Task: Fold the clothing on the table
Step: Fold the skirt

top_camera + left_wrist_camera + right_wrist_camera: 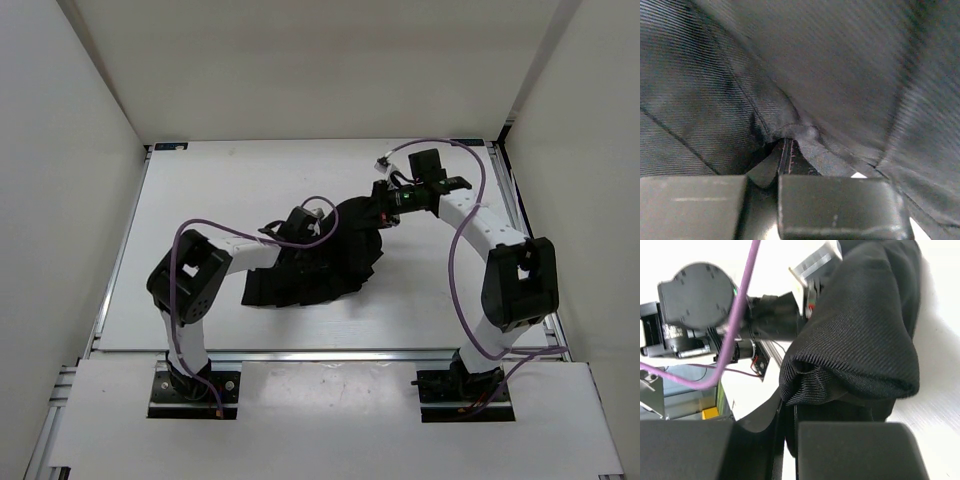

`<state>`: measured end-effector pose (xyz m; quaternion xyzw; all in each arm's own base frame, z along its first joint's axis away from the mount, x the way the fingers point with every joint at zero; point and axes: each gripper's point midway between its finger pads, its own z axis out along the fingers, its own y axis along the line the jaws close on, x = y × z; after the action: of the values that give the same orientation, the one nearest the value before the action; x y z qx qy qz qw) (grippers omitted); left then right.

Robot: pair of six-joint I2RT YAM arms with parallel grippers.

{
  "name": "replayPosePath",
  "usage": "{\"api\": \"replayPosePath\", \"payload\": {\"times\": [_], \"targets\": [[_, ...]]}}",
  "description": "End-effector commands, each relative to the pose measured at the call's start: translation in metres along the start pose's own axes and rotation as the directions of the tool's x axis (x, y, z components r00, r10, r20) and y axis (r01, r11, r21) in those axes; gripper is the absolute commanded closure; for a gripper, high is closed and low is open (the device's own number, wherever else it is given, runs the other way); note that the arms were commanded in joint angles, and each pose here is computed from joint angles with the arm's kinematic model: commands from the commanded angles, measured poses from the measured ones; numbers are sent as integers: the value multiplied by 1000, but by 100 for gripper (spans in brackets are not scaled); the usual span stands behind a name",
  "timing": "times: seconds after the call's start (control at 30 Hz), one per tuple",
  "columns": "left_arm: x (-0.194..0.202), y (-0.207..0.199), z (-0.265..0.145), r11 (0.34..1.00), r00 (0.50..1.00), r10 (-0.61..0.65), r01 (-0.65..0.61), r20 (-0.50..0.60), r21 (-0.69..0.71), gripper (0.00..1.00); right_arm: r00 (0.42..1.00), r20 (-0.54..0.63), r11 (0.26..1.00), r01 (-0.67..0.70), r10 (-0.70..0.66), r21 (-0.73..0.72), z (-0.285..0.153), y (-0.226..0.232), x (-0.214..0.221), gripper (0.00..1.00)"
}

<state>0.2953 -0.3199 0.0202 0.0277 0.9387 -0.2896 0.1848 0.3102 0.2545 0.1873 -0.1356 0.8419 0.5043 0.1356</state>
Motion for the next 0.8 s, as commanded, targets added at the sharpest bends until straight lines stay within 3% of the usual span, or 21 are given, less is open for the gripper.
{"api": "replayPosePath", "payload": {"times": [0.0,0.17,0.27,0.33,0.5,0.6,0.77], "targets": [[-31,13,-32,999,997,-37,39,66,-24,99,1000,22,998,-4,6,-62,-7,9,-8,100],[-86,17,-101,996,972,-86,82,218,25,94,999,51,1000,3,-1,-31,-16,0,-14,99],[-103,44,-138,989,946,-146,142,288,35,94,998,55,1000,-10,10,-8,-19,-9,-15,100],[-106,88,-154,981,929,-131,173,345,-93,93,998,68,1000,-8,8,9,-26,-13,-19,100],[-65,164,-152,914,936,-130,241,328,-325,93,997,66,998,-40,37,48,-32,-25,-18,100],[-39,178,-136,898,947,-151,252,284,-361,94,996,85,996,-38,32,76,-41,-30,-22,100],[-21,168,-110,908,967,-127,204,222,-367,93,994,104,991,-39,26,127,-55,-36,-30,100]]}}
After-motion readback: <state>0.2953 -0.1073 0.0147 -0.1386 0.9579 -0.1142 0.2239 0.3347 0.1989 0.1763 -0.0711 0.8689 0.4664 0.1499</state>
